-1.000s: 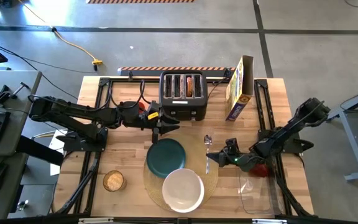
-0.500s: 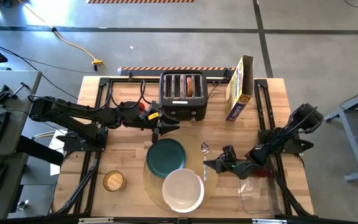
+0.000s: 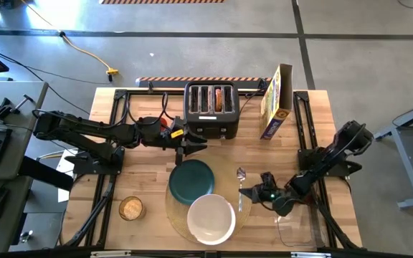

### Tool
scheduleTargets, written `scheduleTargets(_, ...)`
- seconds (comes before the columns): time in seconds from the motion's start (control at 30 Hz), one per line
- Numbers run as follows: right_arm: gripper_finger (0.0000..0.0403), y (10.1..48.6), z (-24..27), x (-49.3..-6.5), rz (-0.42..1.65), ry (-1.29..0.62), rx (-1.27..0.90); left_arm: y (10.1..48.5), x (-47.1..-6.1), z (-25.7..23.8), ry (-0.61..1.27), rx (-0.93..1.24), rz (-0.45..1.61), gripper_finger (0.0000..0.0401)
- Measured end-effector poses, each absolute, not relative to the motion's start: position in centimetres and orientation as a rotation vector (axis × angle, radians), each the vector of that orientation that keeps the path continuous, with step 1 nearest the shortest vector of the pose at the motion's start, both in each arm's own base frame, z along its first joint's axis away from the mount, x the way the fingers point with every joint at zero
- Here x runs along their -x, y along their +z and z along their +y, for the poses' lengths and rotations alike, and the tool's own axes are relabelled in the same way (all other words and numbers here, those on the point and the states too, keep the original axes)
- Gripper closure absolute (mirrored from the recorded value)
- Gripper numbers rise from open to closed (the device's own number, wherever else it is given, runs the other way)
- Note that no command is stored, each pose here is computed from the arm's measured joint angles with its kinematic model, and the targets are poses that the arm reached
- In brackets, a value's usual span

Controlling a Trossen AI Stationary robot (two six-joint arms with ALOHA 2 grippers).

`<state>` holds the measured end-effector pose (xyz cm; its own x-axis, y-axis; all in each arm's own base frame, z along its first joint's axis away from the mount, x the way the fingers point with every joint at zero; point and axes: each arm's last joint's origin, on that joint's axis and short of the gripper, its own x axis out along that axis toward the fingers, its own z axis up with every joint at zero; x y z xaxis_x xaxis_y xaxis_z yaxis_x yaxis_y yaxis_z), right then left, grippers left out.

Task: Arrange a breakfast setting
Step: Put the white patterned spoon on the brown table mat

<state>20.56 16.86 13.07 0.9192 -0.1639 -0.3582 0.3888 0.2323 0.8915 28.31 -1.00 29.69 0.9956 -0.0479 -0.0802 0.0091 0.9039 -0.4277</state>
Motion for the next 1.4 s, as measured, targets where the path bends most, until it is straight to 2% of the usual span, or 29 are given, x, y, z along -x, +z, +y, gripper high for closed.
scheduleTargets(0.5,0.0402,13.4,17.9,-20.7,0.197,-0.389,-1.281,29.7,-28.3,-1.0,-0.029,0.441,0.089,0.0288)
scheduleTargets(0.77,0.0402,12.2,18.9,-21.5,0.230,-0.418,-1.258,29.7,-28.3,-1.0,-0.030,0.441,0.087,0.0288)
scheduleTargets(1.4,0.0402,10.2,20.1,-21.5,0.264,-0.446,-1.356,29.7,-28.3,-1.0,-0.029,0.441,0.090,0.0288)
